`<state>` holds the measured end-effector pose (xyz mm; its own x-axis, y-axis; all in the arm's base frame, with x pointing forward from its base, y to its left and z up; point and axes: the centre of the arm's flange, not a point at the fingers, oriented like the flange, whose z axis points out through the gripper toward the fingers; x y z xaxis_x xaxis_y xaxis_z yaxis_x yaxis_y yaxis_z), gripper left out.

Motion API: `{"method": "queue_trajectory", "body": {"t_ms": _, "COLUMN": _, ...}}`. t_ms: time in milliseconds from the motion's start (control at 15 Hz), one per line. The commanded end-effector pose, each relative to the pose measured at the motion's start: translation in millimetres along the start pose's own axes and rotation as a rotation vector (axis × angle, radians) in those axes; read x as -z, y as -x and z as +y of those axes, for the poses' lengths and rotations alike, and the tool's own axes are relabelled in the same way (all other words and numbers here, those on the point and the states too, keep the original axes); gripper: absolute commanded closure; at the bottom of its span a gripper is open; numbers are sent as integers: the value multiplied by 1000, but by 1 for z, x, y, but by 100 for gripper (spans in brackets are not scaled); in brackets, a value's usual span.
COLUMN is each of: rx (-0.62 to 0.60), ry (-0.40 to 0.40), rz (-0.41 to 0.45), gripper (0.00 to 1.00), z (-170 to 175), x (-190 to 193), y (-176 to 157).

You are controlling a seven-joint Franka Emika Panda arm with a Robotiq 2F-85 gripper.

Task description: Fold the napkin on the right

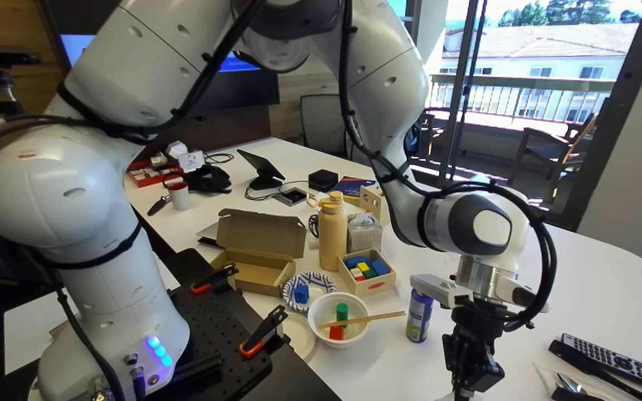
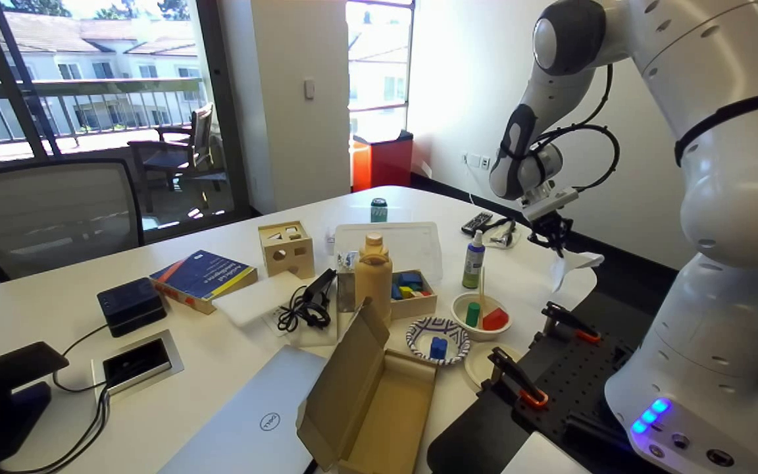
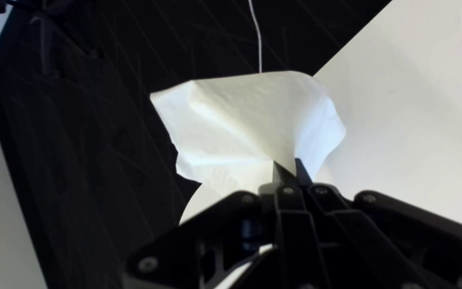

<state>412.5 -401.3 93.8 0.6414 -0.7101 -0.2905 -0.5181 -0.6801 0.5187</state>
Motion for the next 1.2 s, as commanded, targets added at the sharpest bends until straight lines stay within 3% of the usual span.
{"method": "queue_trajectory", "body": {"t_ms": 0, "rx": -3, "ry": 116, "rz": 32, "gripper": 100, "z": -8, "x": 8, "y": -7}}
{"method": "queue_trajectory", "body": {"t_ms": 733, "rx": 207, "ry": 322, "rz": 128, "gripper": 100, "z": -90, "x": -18, "y": 16}}
{"method": "queue_trajectory", "body": {"t_ms": 1133, "rx": 293, "ry": 227, "rz": 219, "gripper": 100, "z": -126, "x": -24, "y": 30}}
